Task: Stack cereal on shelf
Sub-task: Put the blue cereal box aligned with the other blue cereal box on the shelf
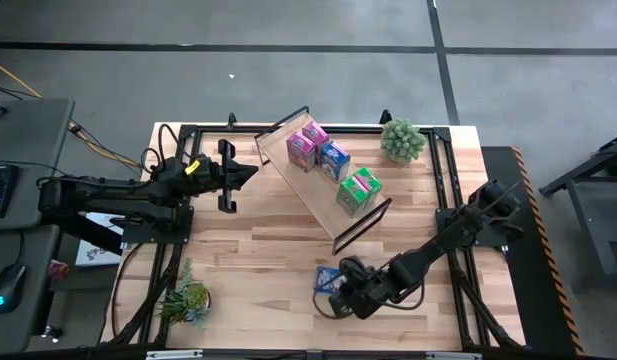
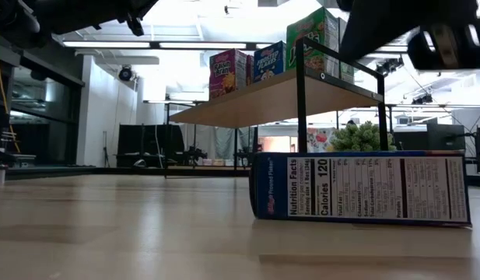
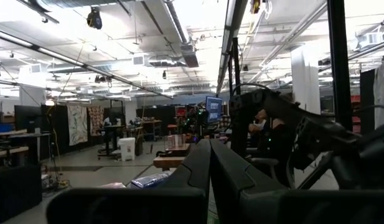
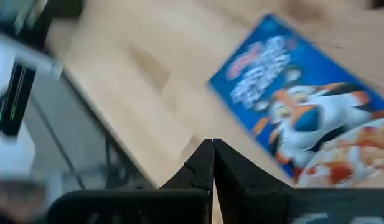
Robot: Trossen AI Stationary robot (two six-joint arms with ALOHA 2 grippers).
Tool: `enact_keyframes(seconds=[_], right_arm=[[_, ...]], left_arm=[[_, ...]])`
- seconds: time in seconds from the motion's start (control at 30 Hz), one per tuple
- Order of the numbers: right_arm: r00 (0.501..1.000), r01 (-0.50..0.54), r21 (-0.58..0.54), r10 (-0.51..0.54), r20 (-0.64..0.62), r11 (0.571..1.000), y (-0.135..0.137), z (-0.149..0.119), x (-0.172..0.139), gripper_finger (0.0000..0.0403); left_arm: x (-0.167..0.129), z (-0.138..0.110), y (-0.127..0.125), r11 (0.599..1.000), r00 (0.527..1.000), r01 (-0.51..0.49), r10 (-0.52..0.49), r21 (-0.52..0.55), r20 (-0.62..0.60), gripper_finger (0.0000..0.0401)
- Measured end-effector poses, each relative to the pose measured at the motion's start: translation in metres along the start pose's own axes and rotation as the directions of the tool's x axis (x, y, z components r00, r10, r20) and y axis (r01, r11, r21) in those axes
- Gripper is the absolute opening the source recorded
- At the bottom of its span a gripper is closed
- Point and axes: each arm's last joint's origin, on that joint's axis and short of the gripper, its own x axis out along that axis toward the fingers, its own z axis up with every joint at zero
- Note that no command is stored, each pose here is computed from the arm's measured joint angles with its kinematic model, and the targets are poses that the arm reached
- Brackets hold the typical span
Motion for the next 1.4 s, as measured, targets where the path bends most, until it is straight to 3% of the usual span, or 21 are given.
enact_keyframes(seconds=[0.07,0.2,0.27,0.4,0.47,0.53,0.67,0.73,0.87,1.07,1.17,1.27,1.4], right_arm=[[1.0,0.017,-0.079,-0.019,-0.016,0.997,0.006,0.002,-0.006,0.0],[0.983,0.171,-0.228,-0.182,-0.031,0.959,-0.001,0.003,-0.015,0.0],[0.971,0.209,-0.354,-0.237,-0.037,0.911,-0.009,0.0,-0.012,0.0],[0.967,0.203,-0.595,-0.255,-0.003,0.778,-0.019,-0.009,-0.006,0.0],[0.965,0.237,-0.638,-0.256,0.065,0.733,-0.023,-0.013,-0.007,0.0],[0.96,0.26,-0.65,-0.263,0.095,0.714,-0.03,-0.021,-0.008,0.0],[0.947,0.301,-0.618,-0.305,0.102,0.726,-0.057,-0.04,-0.006,0.0],[0.957,0.279,-0.6,-0.266,0.113,0.749,-0.065,-0.045,-0.006,0.0],[0.981,0.166,-0.603,-0.065,0.185,0.78,-0.068,-0.045,-0.011,0.0],[0.947,0.109,-0.605,0.103,0.305,0.789,-0.105,-0.047,-0.014,0.0],[0.926,0.023,-0.599,0.209,0.315,0.8,-0.124,-0.046,-0.009,0.0],[0.892,-0.071,-0.614,0.326,0.314,0.786,-0.133,-0.044,-0.008,0.0],[0.862,-0.105,-0.646,0.393,0.319,0.756,-0.134,-0.044,-0.011,0.0]], left_arm=[[0.0,0.0,0.0,1.0,1.0,0.0,0.0,0.0,0.0,0.0],[0.0,0.0,0.0,1.0,1.0,0.0,0.0,0.0,0.0,0.0],[0.0,0.0,0.0,1.0,1.0,0.0,0.0,0.0,0.0,0.0],[0.0,0.0,0.0,1.0,1.0,0.0,0.0,0.0,0.0,0.0],[0.0,0.0,0.0,1.0,1.0,0.0,0.0,0.0,0.0,0.0],[0.0,0.0,0.0,1.0,1.0,0.0,0.0,0.0,0.0,0.0],[0.0,-0.001,0.0,1.0,1.0,0.013,-0.013,-0.003,-0.011,0.0],[0.0,-0.001,-0.001,1.0,1.0,0.03,-0.03,-0.003,-0.01,0.0],[0.0,-0.001,-0.001,0.999,0.999,0.048,-0.048,-0.002,-0.004,0.0],[0.0,0.0,-0.001,0.999,0.999,0.049,-0.049,0.007,0.0,0.0],[0.0,0.0,-0.001,0.999,0.999,0.049,-0.049,0.008,0.0,0.0],[0.0,0.0,-0.001,0.999,0.999,0.049,-0.049,0.008,0.0,0.0],[0.0,0.0,-0.001,0.999,0.999,0.049,-0.049,0.008,0.001,0.0]])
